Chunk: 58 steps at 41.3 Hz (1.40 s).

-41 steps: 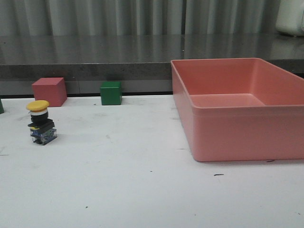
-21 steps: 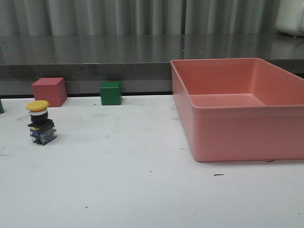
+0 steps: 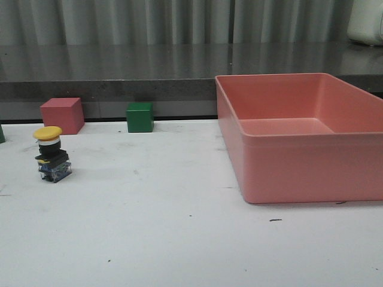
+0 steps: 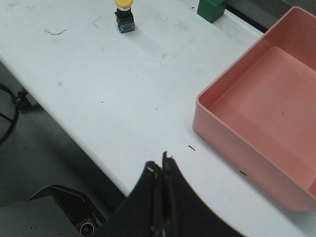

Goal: Place and stand button with both arms

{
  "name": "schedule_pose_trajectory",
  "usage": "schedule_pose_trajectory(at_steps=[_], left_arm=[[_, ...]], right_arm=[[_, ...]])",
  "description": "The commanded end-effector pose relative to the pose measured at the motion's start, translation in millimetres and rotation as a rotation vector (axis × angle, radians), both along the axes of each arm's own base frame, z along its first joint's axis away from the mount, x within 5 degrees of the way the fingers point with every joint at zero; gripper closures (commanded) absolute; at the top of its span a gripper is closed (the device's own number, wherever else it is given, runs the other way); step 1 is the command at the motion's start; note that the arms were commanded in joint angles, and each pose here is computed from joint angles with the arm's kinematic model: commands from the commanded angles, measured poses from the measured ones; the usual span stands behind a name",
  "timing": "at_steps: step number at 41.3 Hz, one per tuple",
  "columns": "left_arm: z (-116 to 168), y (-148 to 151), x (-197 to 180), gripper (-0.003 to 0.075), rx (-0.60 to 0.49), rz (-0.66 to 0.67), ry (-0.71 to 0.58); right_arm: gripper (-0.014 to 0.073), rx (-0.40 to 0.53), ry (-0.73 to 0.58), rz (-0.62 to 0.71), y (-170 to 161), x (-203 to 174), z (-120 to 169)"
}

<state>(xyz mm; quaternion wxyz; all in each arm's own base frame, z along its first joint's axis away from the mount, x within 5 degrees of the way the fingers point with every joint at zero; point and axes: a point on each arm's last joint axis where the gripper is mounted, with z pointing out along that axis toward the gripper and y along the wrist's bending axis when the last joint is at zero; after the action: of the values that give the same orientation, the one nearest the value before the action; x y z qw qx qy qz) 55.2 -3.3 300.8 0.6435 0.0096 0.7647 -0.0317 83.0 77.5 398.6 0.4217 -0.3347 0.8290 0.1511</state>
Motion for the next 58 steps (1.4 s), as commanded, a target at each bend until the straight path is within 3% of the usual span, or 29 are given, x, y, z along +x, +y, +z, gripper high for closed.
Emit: schedule_pose_trajectory(at_steps=[1, 10, 18, 33, 58], left_arm=[[-4, 1, -2, 0.074, -0.007, 0.007, -0.196], [-56, 0, 1, 0.074, -0.028, 0.004, -0.253], [-78, 1, 1, 0.074, -0.05, 0.019, -0.242], [-85, 2, -2, 0.074, -0.056, 0.034, -0.357], [-85, 2, -2, 0.074, -0.055, 0.036, -0.357]], right_arm=[[0.0663, 0.059, -0.082, -0.005, 0, 2, 13], [0.0663, 0.059, -0.082, -0.005, 0, 2, 13], [0.0663, 0.059, -0.082, -0.005, 0, 2, 13], [0.0663, 0.057, -0.08, -0.005, 0, 2, 13], [0.0663, 0.057, -0.08, -0.005, 0, 2, 13]])
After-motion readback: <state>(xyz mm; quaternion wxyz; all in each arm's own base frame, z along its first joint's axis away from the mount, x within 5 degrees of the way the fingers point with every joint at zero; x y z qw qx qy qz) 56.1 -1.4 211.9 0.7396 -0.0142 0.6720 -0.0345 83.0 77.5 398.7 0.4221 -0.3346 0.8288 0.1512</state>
